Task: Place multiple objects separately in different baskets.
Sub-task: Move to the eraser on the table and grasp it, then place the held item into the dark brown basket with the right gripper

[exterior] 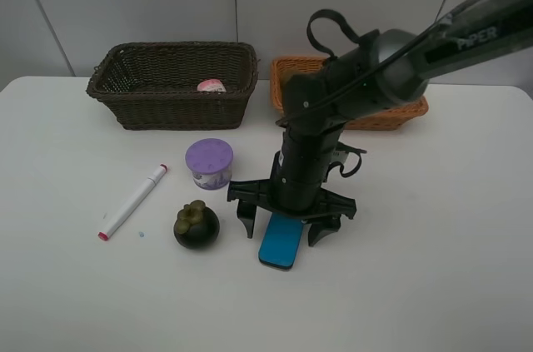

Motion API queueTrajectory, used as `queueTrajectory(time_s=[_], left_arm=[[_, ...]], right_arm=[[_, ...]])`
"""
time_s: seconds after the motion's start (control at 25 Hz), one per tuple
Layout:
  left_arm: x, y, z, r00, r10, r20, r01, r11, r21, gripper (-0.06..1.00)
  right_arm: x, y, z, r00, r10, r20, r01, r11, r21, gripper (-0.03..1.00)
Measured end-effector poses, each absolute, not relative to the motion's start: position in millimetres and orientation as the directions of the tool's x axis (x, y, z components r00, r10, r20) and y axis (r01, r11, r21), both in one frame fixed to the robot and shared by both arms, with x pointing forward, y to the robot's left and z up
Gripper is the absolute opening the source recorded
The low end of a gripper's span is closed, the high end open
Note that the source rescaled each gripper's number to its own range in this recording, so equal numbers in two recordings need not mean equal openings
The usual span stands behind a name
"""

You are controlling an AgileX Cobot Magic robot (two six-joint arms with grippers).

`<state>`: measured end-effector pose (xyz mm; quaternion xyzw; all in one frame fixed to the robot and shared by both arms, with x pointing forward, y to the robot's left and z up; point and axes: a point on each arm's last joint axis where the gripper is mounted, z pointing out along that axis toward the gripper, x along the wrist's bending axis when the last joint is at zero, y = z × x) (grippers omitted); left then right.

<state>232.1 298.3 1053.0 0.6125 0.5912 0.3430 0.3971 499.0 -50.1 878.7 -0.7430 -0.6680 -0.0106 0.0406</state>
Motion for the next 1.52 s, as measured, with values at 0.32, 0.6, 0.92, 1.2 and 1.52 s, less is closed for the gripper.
queueTrajectory(time_s=[0.32, 0.6, 0.92, 1.2, 1.52], left_arm=[[232, 298, 1053, 0.066, 0.997, -0.049, 0.452, 0.014, 0.892, 1.0], [232, 298, 1053, 0.066, 0.997, -0.049, 0.452, 0.014, 0.892, 1.0], [232, 298, 1053, 0.066, 0.997, -0.049, 0.452, 0.014, 0.892, 1.0], [232, 298, 1053, 0.066, 0.997, -0.049, 0.452, 0.014, 0.892, 1.0], [232, 298, 1053, 0.066, 0.997, -0.049, 0.452, 0.014, 0.892, 1.0]], right_arm=[[499, -50, 879, 0.107, 0.992, 0.069, 0.993, -0.104, -0.047, 0.62], [496, -52, 879, 0.106, 0.993, 0.041, 0.992, -0.103, -0.077, 0.4], [495, -53, 879, 0.106, 0.994, 0.037, 0.991, -0.103, -0.082, 0.4], [497, -53, 895, 0.087, 0.996, 0.037, 0.994, -0.085, -0.064, 0.4], [504, -51, 932, 0.05, 0.997, 0.062, 0.999, -0.05, 0.01, 0.4]])
